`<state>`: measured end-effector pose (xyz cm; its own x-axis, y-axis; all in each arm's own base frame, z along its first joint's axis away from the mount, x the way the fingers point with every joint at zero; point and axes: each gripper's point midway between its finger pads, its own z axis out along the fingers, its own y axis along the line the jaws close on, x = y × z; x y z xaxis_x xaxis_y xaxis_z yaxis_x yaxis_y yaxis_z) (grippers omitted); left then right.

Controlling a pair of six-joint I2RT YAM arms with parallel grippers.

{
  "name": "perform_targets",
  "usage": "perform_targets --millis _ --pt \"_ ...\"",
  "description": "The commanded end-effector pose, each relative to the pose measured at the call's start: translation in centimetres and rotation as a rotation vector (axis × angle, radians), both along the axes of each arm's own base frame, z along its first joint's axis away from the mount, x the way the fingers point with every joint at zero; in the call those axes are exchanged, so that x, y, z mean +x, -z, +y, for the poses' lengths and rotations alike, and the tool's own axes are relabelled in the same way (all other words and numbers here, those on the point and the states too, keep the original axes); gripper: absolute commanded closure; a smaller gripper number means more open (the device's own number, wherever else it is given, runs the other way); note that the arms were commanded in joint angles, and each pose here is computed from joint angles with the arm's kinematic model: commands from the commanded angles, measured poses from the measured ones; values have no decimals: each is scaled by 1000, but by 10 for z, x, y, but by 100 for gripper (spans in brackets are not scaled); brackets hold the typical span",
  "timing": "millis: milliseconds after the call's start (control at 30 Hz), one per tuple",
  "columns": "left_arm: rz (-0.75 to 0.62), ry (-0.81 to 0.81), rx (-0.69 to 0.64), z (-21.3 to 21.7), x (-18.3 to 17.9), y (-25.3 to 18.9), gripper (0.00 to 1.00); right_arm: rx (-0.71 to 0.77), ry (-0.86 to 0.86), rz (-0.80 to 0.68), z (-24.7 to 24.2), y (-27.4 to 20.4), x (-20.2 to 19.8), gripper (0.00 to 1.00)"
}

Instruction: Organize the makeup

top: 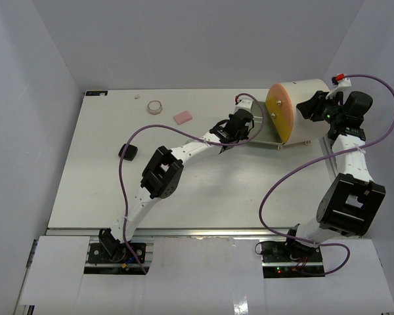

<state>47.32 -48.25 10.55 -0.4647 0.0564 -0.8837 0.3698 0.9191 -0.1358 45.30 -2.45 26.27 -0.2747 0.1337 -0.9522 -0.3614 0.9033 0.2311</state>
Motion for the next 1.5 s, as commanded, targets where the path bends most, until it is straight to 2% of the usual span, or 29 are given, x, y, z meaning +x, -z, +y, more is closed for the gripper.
perform_targets --millis 0,333,800,1467 --pt "-152 134 -246 -64 -27 -105 99 93 -123 85 41 14 -17 55" --pt "-160 76 -302 -62 -26 -119 100 99 -115 82 41 13 -18 55" --pt "-102 -31 -401 -63 -35 -117 100 126 -97 88 41 14 -19 57" --pt "-179 -114 -432 -76 -50 -121 100 144 -100 92 44 18 -22 58"
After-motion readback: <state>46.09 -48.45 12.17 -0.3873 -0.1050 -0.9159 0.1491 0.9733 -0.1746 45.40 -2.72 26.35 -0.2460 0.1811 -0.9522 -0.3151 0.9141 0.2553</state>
